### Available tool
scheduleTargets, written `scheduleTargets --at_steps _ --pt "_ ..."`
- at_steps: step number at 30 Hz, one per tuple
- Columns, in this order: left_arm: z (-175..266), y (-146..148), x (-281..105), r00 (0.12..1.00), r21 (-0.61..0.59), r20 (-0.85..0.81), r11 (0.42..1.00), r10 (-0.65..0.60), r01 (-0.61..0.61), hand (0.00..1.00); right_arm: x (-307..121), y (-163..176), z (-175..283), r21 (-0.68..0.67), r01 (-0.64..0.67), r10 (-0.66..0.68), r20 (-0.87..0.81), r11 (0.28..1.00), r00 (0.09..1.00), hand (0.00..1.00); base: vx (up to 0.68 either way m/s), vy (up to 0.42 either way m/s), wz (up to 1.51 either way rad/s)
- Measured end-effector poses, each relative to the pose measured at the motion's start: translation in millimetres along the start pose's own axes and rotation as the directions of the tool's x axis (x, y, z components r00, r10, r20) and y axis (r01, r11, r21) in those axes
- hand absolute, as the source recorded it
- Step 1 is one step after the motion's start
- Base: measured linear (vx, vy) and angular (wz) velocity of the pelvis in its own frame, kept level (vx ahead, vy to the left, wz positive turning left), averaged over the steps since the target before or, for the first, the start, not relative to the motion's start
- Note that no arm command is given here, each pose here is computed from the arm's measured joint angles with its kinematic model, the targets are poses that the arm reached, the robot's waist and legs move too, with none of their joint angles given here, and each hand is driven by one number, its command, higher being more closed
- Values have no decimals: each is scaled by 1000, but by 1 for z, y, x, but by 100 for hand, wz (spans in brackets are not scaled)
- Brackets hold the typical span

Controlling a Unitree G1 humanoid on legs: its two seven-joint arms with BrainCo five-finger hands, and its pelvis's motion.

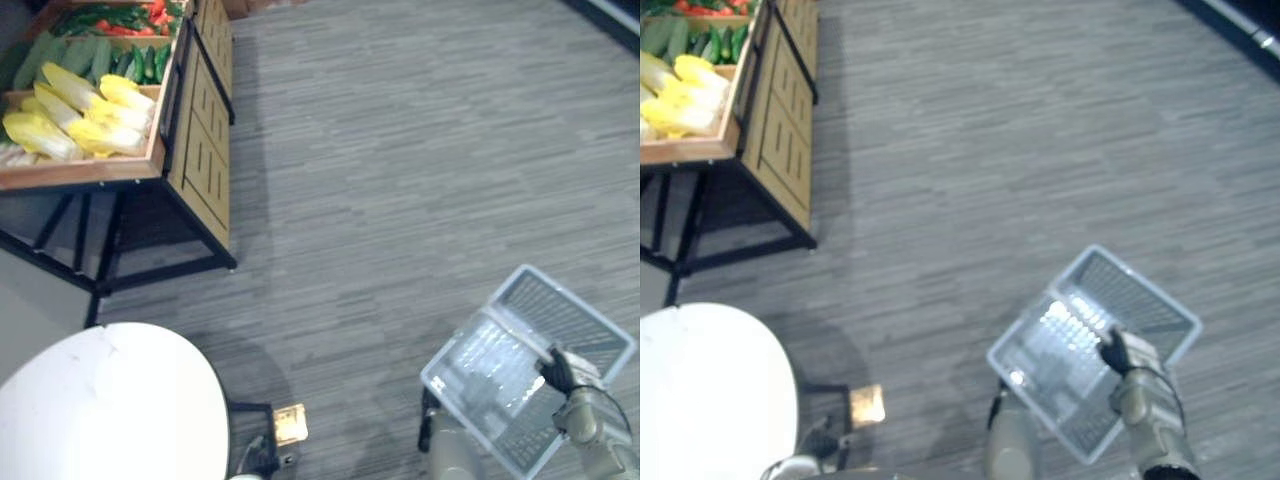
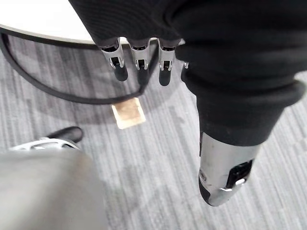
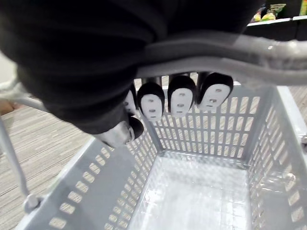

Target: Pick vegetable in the basket

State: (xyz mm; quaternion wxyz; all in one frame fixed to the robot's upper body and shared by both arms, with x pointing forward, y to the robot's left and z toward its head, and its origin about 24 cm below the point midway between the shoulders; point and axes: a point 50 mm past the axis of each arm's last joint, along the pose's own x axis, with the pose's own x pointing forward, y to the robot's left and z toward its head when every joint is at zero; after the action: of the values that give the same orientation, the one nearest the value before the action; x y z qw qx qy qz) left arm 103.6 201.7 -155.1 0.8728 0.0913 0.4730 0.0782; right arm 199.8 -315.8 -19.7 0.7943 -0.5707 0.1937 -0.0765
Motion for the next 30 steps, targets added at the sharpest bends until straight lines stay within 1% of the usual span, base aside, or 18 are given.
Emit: scheduleTargets --at_steps 2,6,11,14,18,20,22,25,26,28,30 --pt "2 -3 0 1000 -14 9 1000 -3 3 0 -3 3 -2 -3 -11 11 -4 1000 1000 100 299 -300 42" --pt "5 7 0 999 -60 19 997 49 -47 0 -14 11 -13 -35 -61 60 -23 998 998 100 389 -288 28" --pt "10 12 1 997 -74 40 995 71 -68 0 -19 16 -16 -34 -81 80 -27 996 996 100 373 -57 13" --pt "7 11 0 997 -95 28 993 78 -75 0 -17 17 -13 -35 -86 86 -18 996 996 100 336 83 5" --pt "-7 8 -5 996 -116 -14 990 83 -84 0 -16 23 -7 -12 -94 94 -9 995 996 100 416 208 -14" --pt "-11 12 -6 995 -119 -26 988 99 -101 0 -19 33 -3 -3 -122 122 -4 993 993 100 474 228 4" --pt "-15 28 -6 989 -119 -40 982 144 -148 0 -20 47 17 -15 -173 173 78 985 982 100 537 231 -8" --pt "-21 30 -8 985 -127 -63 978 158 -165 0 -19 53 27 -3 -183 183 104 983 978 100 436 225 -8" --pt "-25 31 -10 985 -118 -77 979 157 -166 0 -19 52 28 4 -175 174 102 985 980 100 420 246 0" --pt "-27 33 -10 986 -63 -78 986 148 -153 0 -21 54 28 11 -173 171 103 985 980 100 425 209 35" --pt "-22 37 -8 988 -15 -58 990 141 -142 0 -32 66 28 39 -208 203 95 977 975 100 510 113 95"
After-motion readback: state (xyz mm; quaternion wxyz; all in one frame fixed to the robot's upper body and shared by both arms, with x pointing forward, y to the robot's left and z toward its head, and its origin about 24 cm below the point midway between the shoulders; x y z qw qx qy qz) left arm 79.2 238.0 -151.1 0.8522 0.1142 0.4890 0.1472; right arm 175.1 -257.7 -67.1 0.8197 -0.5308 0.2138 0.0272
